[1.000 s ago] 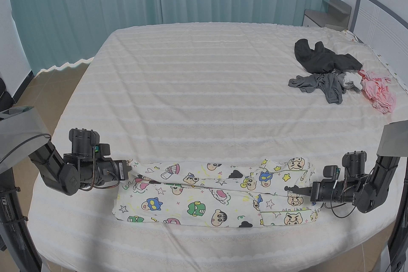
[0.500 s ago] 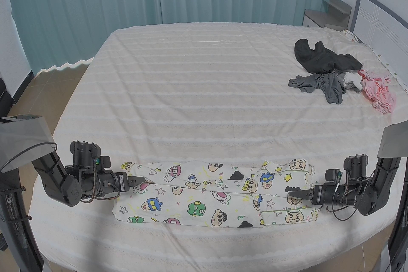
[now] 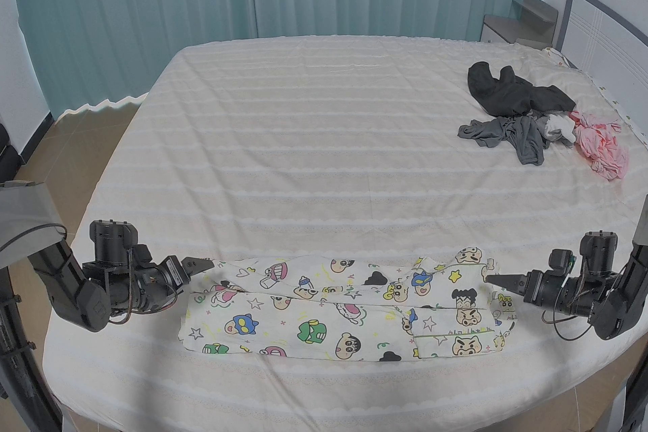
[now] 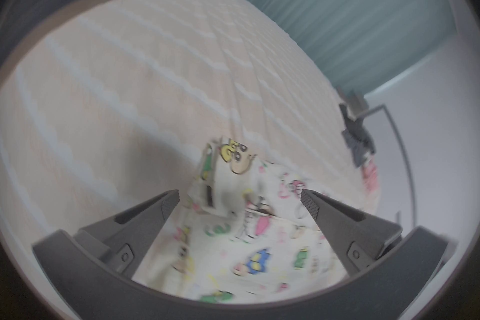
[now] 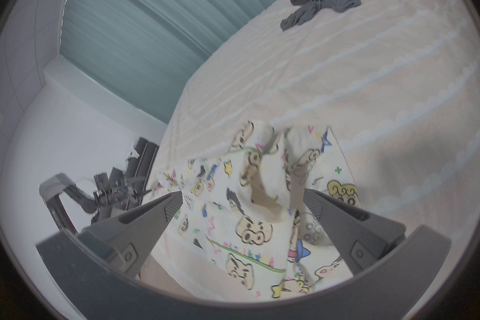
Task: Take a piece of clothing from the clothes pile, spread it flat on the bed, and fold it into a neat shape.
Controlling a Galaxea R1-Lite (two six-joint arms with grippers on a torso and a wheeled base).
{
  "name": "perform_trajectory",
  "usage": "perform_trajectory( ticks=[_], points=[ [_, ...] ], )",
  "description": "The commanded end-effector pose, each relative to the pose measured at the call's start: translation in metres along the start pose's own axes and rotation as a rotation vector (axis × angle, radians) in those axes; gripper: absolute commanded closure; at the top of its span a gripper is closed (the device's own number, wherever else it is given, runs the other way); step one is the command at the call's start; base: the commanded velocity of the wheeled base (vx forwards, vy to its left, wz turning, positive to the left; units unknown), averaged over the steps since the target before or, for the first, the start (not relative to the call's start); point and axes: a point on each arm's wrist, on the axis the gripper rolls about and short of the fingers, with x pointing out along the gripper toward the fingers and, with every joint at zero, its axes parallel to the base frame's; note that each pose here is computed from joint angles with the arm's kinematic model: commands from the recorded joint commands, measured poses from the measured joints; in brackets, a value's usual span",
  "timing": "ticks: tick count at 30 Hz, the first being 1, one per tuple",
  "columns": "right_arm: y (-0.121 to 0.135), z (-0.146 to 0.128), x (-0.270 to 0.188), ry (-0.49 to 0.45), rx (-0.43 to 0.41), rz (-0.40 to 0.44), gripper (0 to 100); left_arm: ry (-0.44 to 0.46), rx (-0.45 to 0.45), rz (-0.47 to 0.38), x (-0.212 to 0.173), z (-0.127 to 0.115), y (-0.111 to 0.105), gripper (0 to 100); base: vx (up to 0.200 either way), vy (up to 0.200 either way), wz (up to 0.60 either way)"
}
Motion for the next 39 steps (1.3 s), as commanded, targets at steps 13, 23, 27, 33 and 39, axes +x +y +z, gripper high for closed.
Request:
perform_trajectory(
  ticks=[13, 23, 27, 33, 39],
  points=[
    [0.074, 0.024, 0.032, -0.126, 0.16, 0.107, 0, 0.139, -0.366, -0.254, -0.116, -0.04, -0.01, 0, 0.0, 0.0, 0.0],
    [0.047, -0.005, 0.084, 0.003, 0.233, 0.038, 0, 0.278, -0.376, -0.319, -0.124, -0.058, -0.004, 0, 0.0, 0.0, 0.0],
    [0.018, -0.003, 0.098, -0.021, 0.269, -0.019, 0, 0.292, -0.367, -0.319, -0.124, -0.06, -0.003, 0, 0.0, 0.0, 0.0],
    [0.001, 0.003, 0.099, -0.13, 0.267, -0.023, 0, 0.31, -0.369, -0.32, -0.122, -0.062, -0.002, 0, 0.0, 0.0, 0.0],
    [-0.006, -0.003, 0.101, -0.135, 0.289, -0.033, 0, 0.31, -0.359, -0.32, -0.121, -0.062, -0.002, 0, 0.0, 0.0, 0.0]
  ],
)
